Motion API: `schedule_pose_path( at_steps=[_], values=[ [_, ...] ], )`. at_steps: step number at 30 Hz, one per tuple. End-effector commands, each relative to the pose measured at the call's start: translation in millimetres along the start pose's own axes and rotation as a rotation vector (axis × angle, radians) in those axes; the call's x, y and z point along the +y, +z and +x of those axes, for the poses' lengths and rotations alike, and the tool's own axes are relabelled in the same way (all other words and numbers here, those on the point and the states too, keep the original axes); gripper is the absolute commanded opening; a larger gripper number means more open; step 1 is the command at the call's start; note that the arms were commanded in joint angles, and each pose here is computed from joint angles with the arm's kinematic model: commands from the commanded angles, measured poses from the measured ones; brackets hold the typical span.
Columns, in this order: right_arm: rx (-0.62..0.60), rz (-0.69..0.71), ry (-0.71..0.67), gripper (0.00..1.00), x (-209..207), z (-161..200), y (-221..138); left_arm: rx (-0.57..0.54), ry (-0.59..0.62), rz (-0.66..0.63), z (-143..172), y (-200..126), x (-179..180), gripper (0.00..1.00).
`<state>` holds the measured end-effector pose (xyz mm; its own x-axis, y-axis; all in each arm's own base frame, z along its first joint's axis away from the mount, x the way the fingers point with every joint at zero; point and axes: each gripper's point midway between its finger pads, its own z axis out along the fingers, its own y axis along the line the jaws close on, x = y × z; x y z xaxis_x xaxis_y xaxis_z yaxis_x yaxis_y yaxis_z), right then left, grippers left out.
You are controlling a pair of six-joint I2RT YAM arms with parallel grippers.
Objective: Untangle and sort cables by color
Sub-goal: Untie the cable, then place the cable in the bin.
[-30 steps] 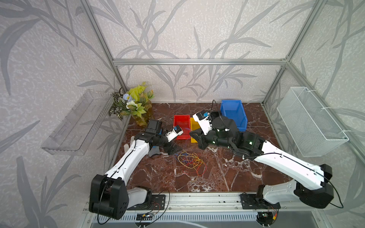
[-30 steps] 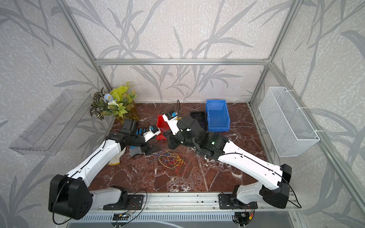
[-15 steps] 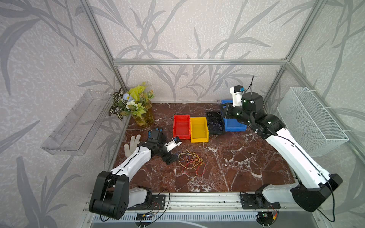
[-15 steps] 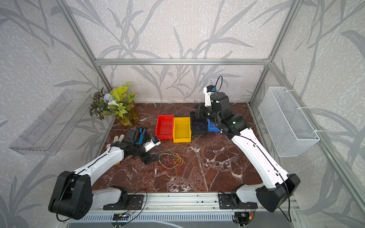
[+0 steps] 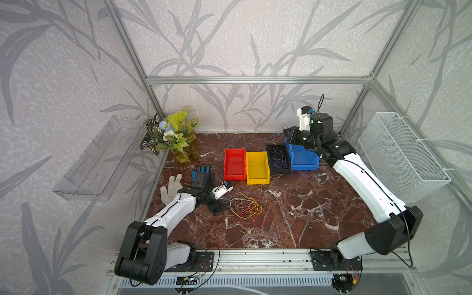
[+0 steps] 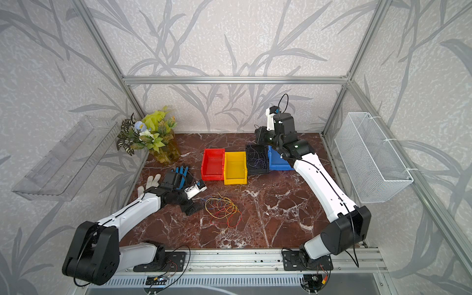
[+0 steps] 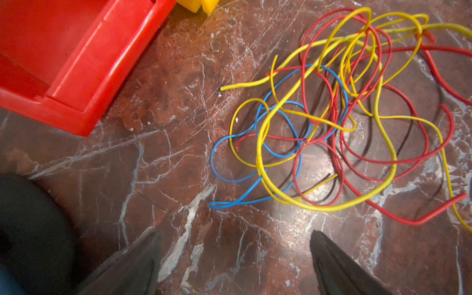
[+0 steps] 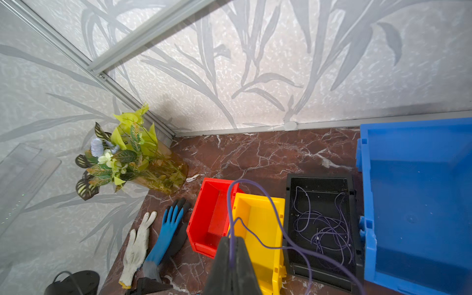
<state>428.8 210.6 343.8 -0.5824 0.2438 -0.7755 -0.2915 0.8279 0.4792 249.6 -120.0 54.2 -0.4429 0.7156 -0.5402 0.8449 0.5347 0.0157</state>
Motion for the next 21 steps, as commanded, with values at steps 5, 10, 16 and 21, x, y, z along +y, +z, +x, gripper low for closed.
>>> schedule_pose_path(
  at_steps=[5,10,16,21],
  values=[
    [-0.064,0.008,-0.062,0.00,-10,-20,47,0.028,0.020,-0.026,10,2,3,0.92],
    [-0.025,0.066,-0.074,0.00,-37,-2,89,0.037,0.019,-0.019,13,4,2,0.92],
    [0.050,0.152,-0.097,0.00,-74,31,124,0.038,0.019,-0.011,14,4,0,0.92],
    [0.110,0.208,-0.108,0.00,-100,61,135,0.038,0.021,-0.005,14,4,-2,0.92]
  ],
)
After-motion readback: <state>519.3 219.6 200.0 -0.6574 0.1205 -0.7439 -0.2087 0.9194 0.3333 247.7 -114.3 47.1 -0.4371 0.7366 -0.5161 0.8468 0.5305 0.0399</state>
